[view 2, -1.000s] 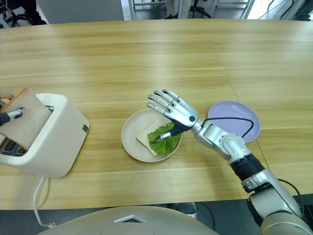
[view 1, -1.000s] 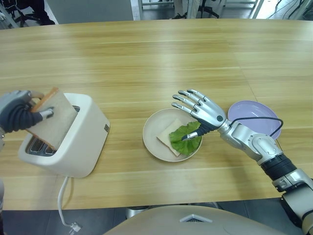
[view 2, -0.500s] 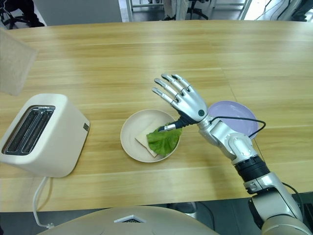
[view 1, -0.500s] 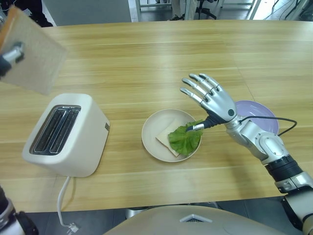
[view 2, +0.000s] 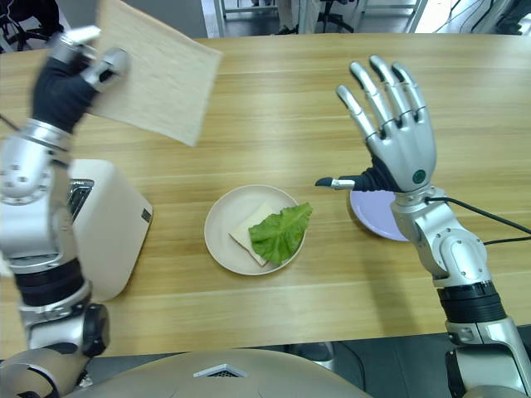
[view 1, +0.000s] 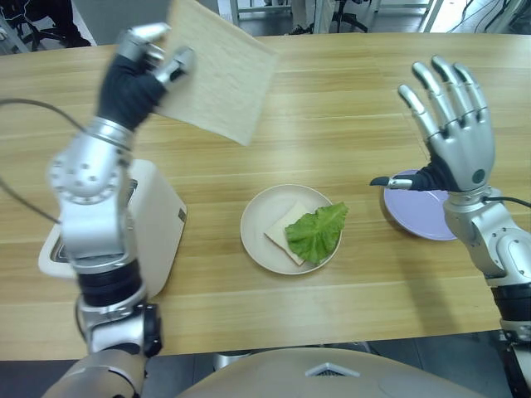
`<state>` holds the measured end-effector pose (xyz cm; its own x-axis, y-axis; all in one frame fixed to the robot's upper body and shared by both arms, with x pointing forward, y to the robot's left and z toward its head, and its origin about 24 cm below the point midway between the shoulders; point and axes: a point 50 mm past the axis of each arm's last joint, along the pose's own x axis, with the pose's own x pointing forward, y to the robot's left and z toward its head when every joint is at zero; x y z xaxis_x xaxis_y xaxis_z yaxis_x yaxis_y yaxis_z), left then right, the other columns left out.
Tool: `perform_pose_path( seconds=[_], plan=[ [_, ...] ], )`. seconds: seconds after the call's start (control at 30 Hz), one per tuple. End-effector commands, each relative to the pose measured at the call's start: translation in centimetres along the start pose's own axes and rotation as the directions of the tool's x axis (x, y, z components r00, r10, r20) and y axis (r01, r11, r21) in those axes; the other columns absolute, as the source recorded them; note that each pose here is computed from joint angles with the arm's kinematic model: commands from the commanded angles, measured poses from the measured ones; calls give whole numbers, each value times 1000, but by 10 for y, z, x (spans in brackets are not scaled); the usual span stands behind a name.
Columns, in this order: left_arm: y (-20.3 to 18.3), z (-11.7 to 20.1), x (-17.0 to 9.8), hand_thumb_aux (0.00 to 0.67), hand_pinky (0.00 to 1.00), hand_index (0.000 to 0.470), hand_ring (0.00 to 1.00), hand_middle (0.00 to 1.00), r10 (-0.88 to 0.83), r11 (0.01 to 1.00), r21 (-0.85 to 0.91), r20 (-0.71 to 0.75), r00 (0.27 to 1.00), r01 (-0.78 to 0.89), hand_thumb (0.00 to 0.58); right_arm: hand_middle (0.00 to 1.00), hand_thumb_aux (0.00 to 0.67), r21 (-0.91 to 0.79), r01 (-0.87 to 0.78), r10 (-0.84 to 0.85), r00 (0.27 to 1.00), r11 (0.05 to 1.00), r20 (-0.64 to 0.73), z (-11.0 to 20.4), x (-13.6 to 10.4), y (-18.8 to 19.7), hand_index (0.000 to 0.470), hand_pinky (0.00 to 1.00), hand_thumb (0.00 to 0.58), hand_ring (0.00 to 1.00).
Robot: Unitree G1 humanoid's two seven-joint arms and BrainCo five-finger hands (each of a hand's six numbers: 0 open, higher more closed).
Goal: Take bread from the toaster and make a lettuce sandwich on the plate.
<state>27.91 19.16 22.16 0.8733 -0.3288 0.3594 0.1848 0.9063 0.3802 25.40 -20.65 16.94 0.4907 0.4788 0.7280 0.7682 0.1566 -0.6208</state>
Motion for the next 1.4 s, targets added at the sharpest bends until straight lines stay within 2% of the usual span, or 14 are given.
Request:
perform_pose_path(
  seconds=[0.03, 0.23, 0.4, 0.87, 1.23, 1.27, 1.3, 1.33, 1.37, 1.4],
  plan=[
    [-39, -38, 2, 670, 1000, 460, 1000, 1000, -140, 977, -179, -126, 982, 117, 580, 0, 0, 3, 25, -25, 1000, 1000, 3, 1, 4, -5, 0, 0, 0, 0],
    [-96, -88, -14, 670, 1000, 460, 1000, 1000, -355, 920, -272, -273, 894, 283, 580, 0, 0, 9, 0, 0, 1000, 1000, 4, 4, 3, 0, 0, 0, 0, 0],
    [-122, -112, -23, 670, 1000, 460, 1000, 1000, -439, 881, -339, -321, 839, 330, 580, 0, 0, 20, -37, 37, 999, 999, 5, 8, -2, 11, 0, 0, 0, 0],
    [-159, -143, -37, 670, 1000, 460, 1000, 1000, -534, 825, -431, -378, 756, 367, 580, 0, 0, 40, -46, 46, 999, 998, -6, 8, -4, 15, 0, 0, 0, 0],
    [-160, -158, -48, 670, 1000, 460, 1000, 1000, -558, 830, -309, -470, 684, 465, 580, 0, 0, 64, -44, 45, 999, 997, -14, 10, -5, 15, 0, 0, 0, 0],
    [-160, -159, -48, 670, 953, 460, 953, 953, -556, 831, -294, -475, 682, 472, 580, 0, 0, 67, -45, 46, 999, 997, -14, 10, -5, 16, 0, 0, 0, 0],
    [-160, -159, -48, 670, 953, 460, 953, 953, -551, 833, -271, -482, 682, 482, 580, 0, 0, 70, -47, 48, 999, 996, -14, 10, -5, 16, 0, 0, 0, 0],
    [-160, -159, -48, 268, 0, 184, 0, 0, -548, 834, -250, -487, 681, 492, 371, 0, 0, 72, -50, 52, 999, 996, -14, 10, -6, 17, 0, 0, 0, 0],
    [-160, -159, -48, 8, 0, 5, 0, 0, -545, 833, -227, -491, 680, 504, 14, 0, 0, 73, -53, 54, 998, 996, -14, 10, -6, 17, 0, 0, 0, 0],
    [-160, -158, -48, 8, 0, 5, 0, 0, -540, 834, -203, -493, 683, 513, 14, 0, 0, 75, -55, 56, 998, 996, -15, 10, -6, 17, 0, 0, 0, 0]
  ],
)
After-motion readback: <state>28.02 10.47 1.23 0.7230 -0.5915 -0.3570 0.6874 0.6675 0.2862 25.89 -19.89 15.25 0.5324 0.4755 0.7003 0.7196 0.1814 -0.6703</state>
